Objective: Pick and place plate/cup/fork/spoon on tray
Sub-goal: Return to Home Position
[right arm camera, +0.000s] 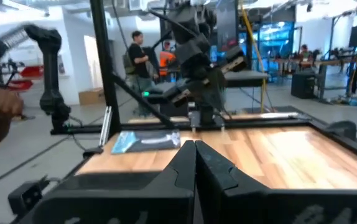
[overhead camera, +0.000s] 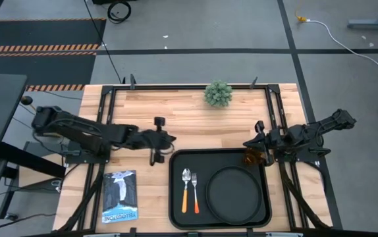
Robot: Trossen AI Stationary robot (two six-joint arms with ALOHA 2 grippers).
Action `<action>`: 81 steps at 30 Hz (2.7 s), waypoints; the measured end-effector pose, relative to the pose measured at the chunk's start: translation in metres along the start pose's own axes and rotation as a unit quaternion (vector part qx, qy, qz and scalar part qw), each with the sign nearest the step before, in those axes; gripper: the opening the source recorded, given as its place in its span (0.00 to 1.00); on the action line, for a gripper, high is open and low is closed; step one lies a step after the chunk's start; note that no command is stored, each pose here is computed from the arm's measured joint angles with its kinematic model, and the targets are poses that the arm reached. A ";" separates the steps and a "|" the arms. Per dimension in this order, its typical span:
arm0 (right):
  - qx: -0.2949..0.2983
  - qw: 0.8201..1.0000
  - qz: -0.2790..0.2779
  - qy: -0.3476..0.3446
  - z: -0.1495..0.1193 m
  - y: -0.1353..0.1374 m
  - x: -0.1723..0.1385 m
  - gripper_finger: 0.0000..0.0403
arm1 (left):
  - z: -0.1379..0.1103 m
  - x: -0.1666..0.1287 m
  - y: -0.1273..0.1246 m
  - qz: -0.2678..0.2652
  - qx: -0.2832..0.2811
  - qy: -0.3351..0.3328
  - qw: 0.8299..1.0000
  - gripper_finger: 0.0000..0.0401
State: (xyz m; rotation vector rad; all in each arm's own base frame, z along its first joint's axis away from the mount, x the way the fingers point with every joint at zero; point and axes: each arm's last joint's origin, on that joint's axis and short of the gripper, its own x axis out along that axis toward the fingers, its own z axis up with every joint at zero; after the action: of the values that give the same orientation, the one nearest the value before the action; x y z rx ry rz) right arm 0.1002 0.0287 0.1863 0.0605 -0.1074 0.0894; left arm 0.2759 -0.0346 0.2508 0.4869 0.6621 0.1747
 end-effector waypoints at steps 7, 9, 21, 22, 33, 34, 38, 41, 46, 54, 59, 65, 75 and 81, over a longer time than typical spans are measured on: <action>-0.003 0.995 -0.100 -0.030 0.006 -0.006 -0.001 0.02 | -0.030 -0.032 0.009 0.018 -0.048 -0.062 0.997 0.06; -0.002 0.991 -0.132 -0.030 0.006 -0.008 -0.001 0.02 | -0.039 -0.040 0.011 0.022 -0.068 -0.076 0.995 0.06; 0.002 0.986 -0.160 -0.038 0.008 -0.009 -0.002 0.02 | -0.091 -0.071 0.007 0.006 -0.201 -0.197 0.960 0.06; 0.002 0.986 -0.159 -0.038 0.008 -0.009 -0.002 0.02 | -0.096 -0.072 0.006 0.004 -0.212 -0.206 0.955 0.06; 0.002 0.987 -0.159 -0.039 0.008 -0.009 -0.002 0.03 | -0.140 -0.073 -0.008 -0.014 -0.332 -0.283 0.900 0.06; 0.002 0.987 -0.159 -0.039 0.008 -0.009 -0.002 0.03 | -0.142 -0.072 -0.009 -0.016 -0.339 -0.283 0.897 0.06; 0.002 0.987 -0.159 -0.039 0.008 -0.009 -0.002 0.03 | -0.149 -0.073 -0.011 -0.020 -0.357 -0.291 0.887 0.06; 0.002 0.987 -0.158 -0.039 0.008 -0.009 -0.002 0.03 | -0.152 -0.074 -0.011 -0.020 -0.359 -0.298 0.884 0.06; 0.002 0.987 -0.158 -0.039 0.008 -0.009 -0.002 0.04 | -0.154 -0.077 -0.010 -0.018 -0.358 -0.306 0.882 0.06; 0.003 0.987 -0.158 -0.039 0.008 -0.009 -0.002 0.04 | -0.157 -0.081 -0.009 -0.002 -0.323 -0.308 0.895 0.06; 0.003 0.987 -0.158 -0.039 0.008 -0.009 -0.002 0.04 | -0.163 -0.079 -0.010 0.029 -0.306 -0.276 0.911 0.06; 0.003 0.987 -0.158 -0.039 0.008 -0.009 -0.002 0.04 | -0.169 -0.076 -0.012 0.049 -0.288 -0.241 0.926 0.05; -0.015 0.986 -0.160 -0.045 0.010 -0.009 -0.002 0.03 | -0.166 -0.079 -0.014 0.011 -0.301 -0.257 0.918 0.02; -0.095 0.982 -0.160 0.011 0.000 -0.009 -0.002 0.03 | -0.165 -0.080 -0.018 -0.011 -0.314 -0.262 0.913 0.02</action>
State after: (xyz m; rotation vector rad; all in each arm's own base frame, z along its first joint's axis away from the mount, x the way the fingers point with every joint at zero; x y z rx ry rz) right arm 0.0994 0.0193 0.1858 -0.1136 -0.0818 -0.2421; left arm 0.1101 -0.0125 0.1734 -0.1044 0.0603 0.2140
